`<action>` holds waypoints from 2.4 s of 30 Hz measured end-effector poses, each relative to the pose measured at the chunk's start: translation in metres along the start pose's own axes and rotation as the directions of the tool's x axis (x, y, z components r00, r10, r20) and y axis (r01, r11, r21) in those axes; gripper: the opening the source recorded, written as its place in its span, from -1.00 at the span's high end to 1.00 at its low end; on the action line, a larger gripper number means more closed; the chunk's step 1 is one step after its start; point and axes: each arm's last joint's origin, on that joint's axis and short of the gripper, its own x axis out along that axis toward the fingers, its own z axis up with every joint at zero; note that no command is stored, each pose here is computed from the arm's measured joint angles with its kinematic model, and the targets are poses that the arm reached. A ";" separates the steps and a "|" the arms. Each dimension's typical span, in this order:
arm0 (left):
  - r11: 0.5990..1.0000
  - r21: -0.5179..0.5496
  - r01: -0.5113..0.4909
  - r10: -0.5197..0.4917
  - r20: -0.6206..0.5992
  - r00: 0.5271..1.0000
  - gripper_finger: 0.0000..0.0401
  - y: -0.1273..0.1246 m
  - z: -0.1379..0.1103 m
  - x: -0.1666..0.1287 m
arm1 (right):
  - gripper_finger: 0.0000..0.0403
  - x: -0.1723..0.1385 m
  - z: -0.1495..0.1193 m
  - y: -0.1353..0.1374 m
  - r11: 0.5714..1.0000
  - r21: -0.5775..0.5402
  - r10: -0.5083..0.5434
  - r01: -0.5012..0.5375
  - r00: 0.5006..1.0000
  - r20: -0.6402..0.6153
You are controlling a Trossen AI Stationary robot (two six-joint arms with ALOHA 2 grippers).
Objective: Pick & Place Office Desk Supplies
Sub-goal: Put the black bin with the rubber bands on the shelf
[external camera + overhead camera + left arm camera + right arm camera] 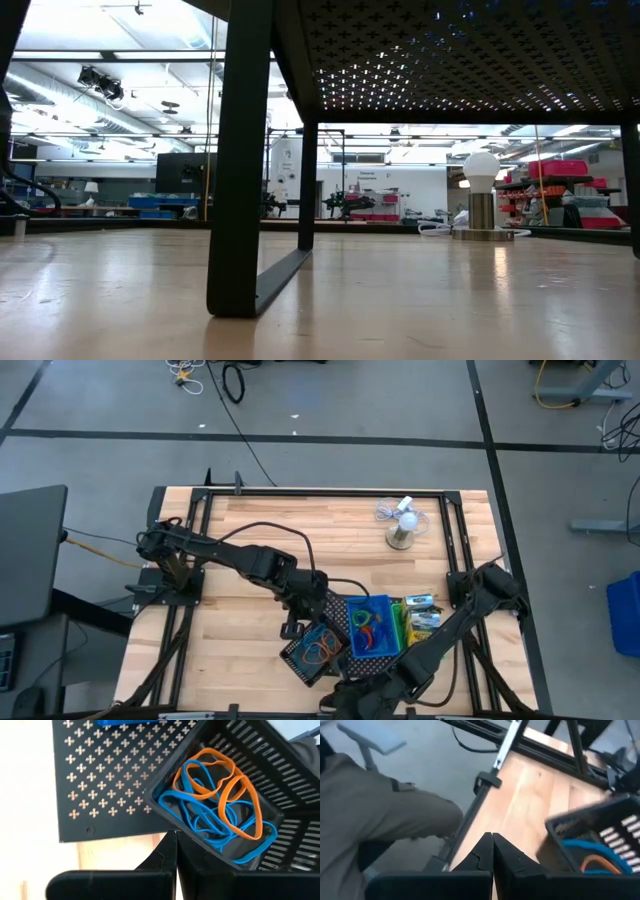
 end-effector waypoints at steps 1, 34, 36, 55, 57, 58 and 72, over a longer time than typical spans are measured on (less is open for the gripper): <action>1.000 0.002 0.006 -0.006 0.004 1.000 1.00 0.000 0.001 0.000 | 1.00 0.002 -0.002 0.000 1.000 0.006 -0.015 0.015 1.000 -0.008; 0.999 -0.016 -0.049 0.050 0.075 0.996 0.99 -0.004 0.020 -0.046 | 1.00 0.000 -0.030 -0.030 0.909 0.082 -0.378 0.409 0.890 -0.257; 1.000 -0.010 -0.023 0.024 0.071 0.997 0.99 -0.005 0.020 -0.047 | 1.00 0.000 -0.030 -0.030 0.908 0.083 -0.378 0.410 0.890 -0.257; 0.940 0.008 -0.340 0.332 0.202 0.921 0.99 -0.010 -0.005 -0.116 | 1.00 -0.008 -0.029 -0.020 0.899 -0.008 -0.426 0.437 0.872 -0.239; 0.921 0.035 -0.387 0.362 0.288 0.887 0.99 -0.022 -0.012 -0.135 | 1.00 -0.017 -0.022 -0.016 0.889 -0.050 -0.456 0.455 0.869 -0.193; 0.909 0.042 -0.414 0.378 0.329 0.865 0.99 -0.030 -0.016 -0.144 | 1.00 -0.024 -0.016 -0.014 0.884 -0.074 -0.467 0.461 0.870 -0.161; 0.869 0.013 -0.494 0.370 0.646 0.668 0.99 -0.093 -0.119 -0.160 | 1.00 -0.194 0.014 0.009 0.968 -0.204 -0.080 0.147 0.949 0.305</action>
